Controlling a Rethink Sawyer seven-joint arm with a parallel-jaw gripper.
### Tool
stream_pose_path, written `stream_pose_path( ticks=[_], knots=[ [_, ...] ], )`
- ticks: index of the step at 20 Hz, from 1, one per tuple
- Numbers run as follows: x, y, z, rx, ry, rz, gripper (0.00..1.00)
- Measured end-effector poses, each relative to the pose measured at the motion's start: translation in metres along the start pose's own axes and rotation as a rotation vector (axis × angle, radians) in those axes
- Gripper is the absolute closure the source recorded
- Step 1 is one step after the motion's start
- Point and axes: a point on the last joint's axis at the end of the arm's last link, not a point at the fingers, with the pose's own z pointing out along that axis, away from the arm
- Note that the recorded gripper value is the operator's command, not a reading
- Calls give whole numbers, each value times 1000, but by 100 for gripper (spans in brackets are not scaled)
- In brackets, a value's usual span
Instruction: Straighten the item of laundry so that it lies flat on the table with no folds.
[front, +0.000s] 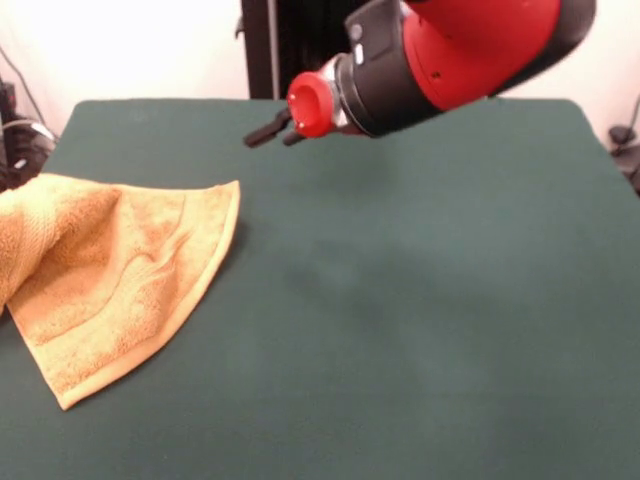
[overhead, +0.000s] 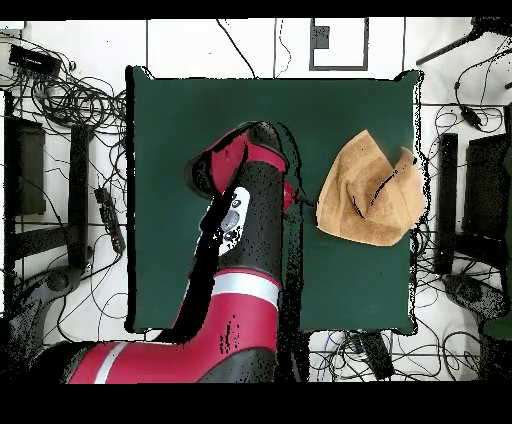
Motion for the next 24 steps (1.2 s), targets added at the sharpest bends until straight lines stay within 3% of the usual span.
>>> stream_pose_path(
  ticks=[12,24],
  knots=[
    [-30,29,50,5,21,21,0],
    [-29,15,87,155,42,-17,0]
  ],
)
